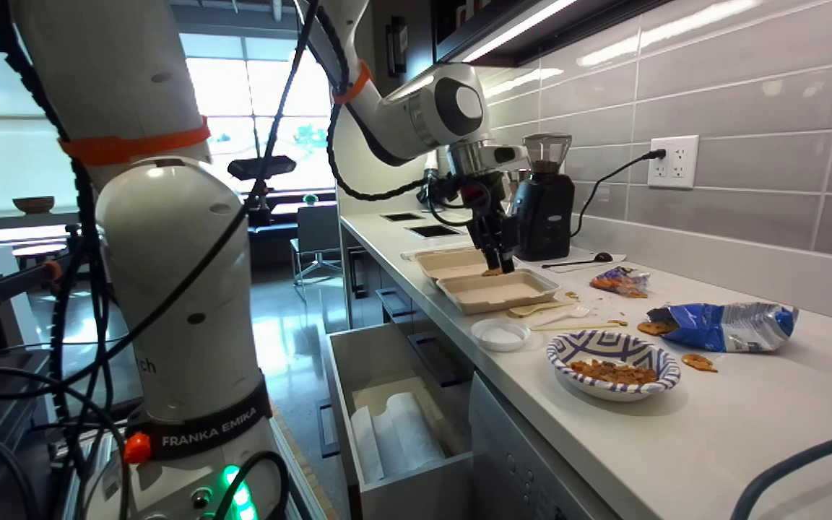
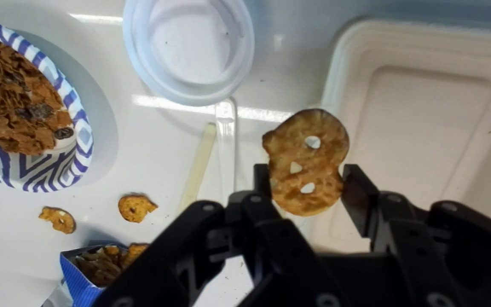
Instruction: Put a cookie inside the styrofoam container
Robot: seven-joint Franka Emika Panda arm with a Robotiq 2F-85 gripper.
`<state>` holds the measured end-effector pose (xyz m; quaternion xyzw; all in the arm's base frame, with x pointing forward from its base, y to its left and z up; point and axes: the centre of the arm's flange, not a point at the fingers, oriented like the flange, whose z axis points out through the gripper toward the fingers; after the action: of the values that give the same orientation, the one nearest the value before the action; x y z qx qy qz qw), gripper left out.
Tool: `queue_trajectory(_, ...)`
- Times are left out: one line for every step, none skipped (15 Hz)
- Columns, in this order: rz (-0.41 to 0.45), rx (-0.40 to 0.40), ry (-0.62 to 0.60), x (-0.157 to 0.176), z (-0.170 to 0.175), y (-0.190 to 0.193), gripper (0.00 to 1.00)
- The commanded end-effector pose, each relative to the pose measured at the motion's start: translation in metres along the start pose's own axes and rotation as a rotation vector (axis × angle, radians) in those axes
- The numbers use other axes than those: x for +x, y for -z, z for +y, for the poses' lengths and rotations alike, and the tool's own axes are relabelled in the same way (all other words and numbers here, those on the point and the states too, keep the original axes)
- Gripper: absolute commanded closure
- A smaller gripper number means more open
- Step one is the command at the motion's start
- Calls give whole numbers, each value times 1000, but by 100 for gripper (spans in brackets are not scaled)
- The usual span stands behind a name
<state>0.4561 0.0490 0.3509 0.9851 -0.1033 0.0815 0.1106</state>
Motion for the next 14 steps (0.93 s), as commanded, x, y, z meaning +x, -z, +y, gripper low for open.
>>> queue_trajectory(-40, 15, 54, 2, -15, 7, 54)
queue_trajectory(-46, 24, 67, 3, -19, 8, 53)
queue_trajectory(-46, 35, 79, 4, -23, 9, 52)
queue_trajectory(-44, 41, 91, 5, -27, 10, 50)
queue_trajectory(-44, 47, 102, 5, -30, 10, 51)
queue_trajectory(-49, 52, 112, 6, -33, 9, 50)
queue_trajectory(-51, 61, 121, 7, -36, 9, 51)
queue_trajectory(-52, 69, 127, 7, -39, 9, 52)
queue_trajectory(-55, 74, 134, 8, -42, 8, 54)
queue_trajectory(-58, 79, 137, 10, -46, 6, 53)
queue_trajectory(-62, 81, 140, 11, -50, 5, 54)
queue_trajectory(-66, 86, 141, 13, -52, 5, 43)
queue_trajectory(-66, 92, 140, 14, -52, 6, 39)
queue_trajectory(-69, 97, 141, 15, -52, 6, 38)
